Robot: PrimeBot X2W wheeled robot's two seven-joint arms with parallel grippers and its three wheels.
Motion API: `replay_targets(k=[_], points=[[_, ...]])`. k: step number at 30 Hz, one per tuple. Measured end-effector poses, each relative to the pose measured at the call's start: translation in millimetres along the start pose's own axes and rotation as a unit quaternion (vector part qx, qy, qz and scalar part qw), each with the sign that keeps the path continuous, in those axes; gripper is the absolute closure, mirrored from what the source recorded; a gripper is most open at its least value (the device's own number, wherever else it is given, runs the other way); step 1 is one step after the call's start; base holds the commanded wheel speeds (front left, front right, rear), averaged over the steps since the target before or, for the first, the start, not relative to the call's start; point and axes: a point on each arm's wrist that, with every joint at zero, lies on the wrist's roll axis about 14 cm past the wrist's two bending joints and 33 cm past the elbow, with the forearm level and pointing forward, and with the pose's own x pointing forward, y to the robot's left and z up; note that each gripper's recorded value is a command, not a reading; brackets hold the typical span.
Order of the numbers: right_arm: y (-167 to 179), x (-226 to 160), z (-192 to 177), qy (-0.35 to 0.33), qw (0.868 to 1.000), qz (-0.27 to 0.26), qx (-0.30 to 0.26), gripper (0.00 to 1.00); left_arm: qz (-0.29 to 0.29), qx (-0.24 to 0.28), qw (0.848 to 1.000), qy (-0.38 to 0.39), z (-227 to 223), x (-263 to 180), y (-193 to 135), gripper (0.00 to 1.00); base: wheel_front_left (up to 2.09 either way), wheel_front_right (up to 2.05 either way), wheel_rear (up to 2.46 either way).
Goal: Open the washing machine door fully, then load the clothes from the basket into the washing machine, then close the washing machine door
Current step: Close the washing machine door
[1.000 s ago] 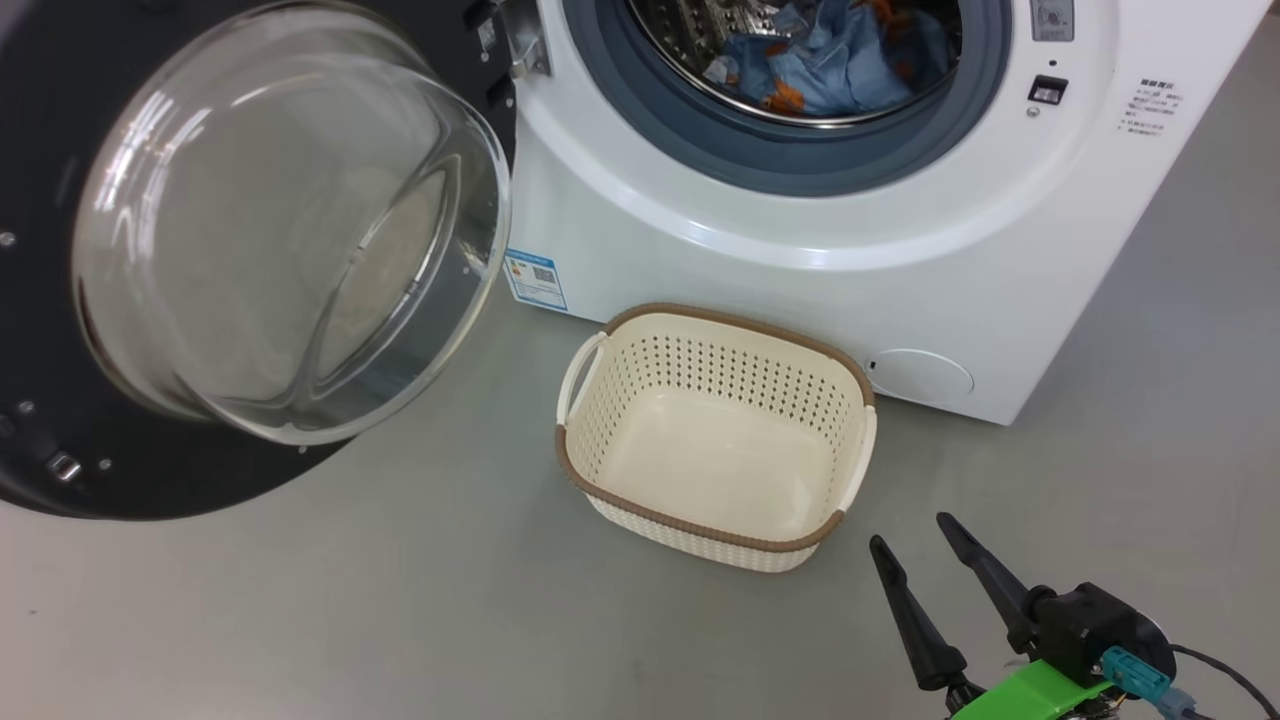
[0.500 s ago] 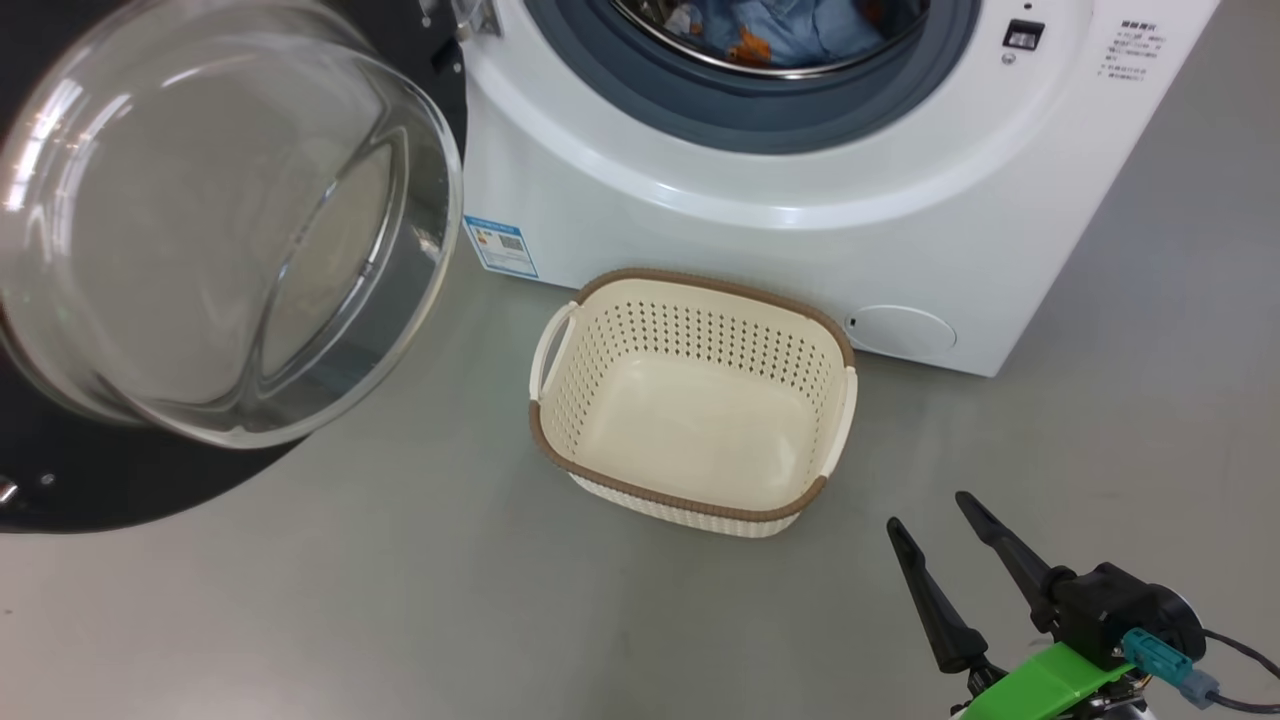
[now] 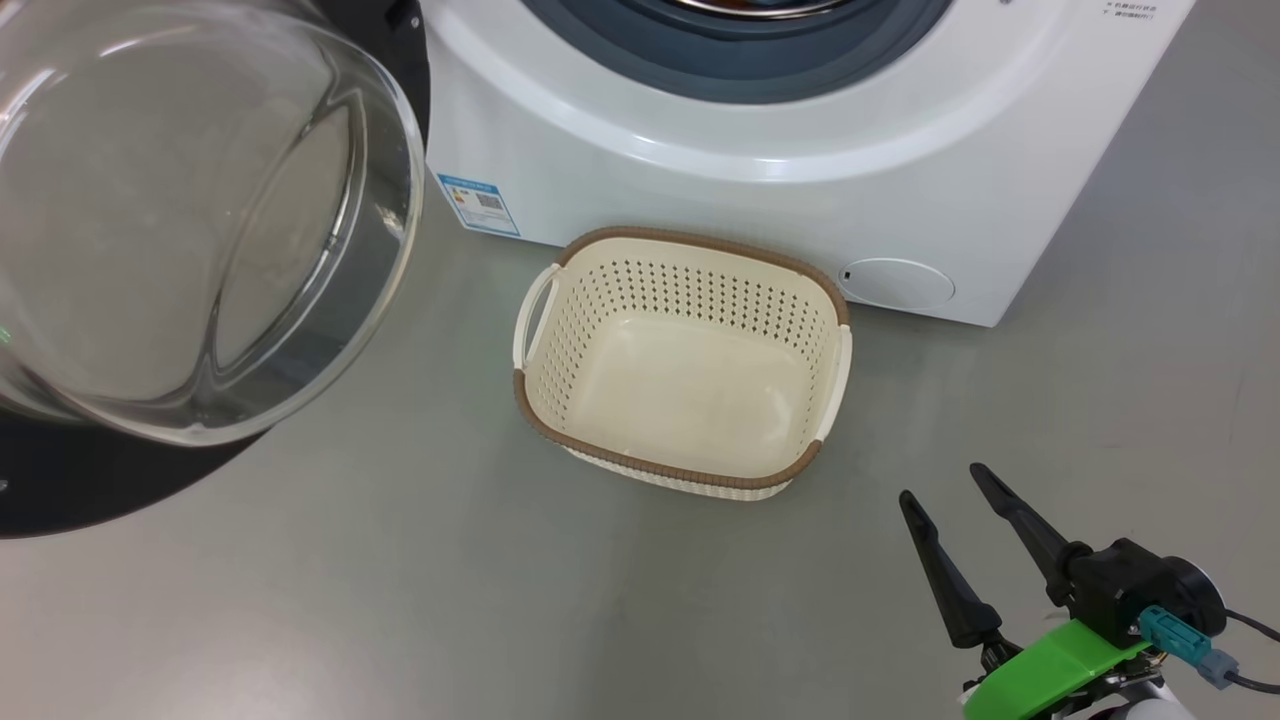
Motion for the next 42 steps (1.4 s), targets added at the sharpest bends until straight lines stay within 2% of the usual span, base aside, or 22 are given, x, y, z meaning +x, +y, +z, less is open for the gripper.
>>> replay_targets(k=[5, 27, 33, 42], points=[[-0.4, 1.4, -2.4, 0.005, 1.0, 0.002, -0.001, 0.0, 0.0, -0.007, 0.999, 0.041, -15.0, 0.0, 1.6, 1.0, 0.0, 0.0, 0.0], [2.2, 7.9, -1.4, 0.005, 1.0, 0.011, -0.004, 0.0, -0.03, -0.002, 0.993, 0.118, -31.2, -18.3, -8.0, 1.0, 0.0, 0.0, 0.0], [1.6, 7.9, -2.3, 0.006, 1.0, 0.011, -0.003, 0.0, -0.037, 0.002, 0.988, 0.147, -41.9, -21.0, -11.9, 1.0, 0.0, 0.0, 0.0], [1.9, 7.5, -1.5, 0.006, 1.0, 0.011, -0.004, 0.0, -0.077, -0.034, 0.974, 0.212, -67.3, -30.9, -30.9, 1.0, 0.0, 0.0, 0.0]])
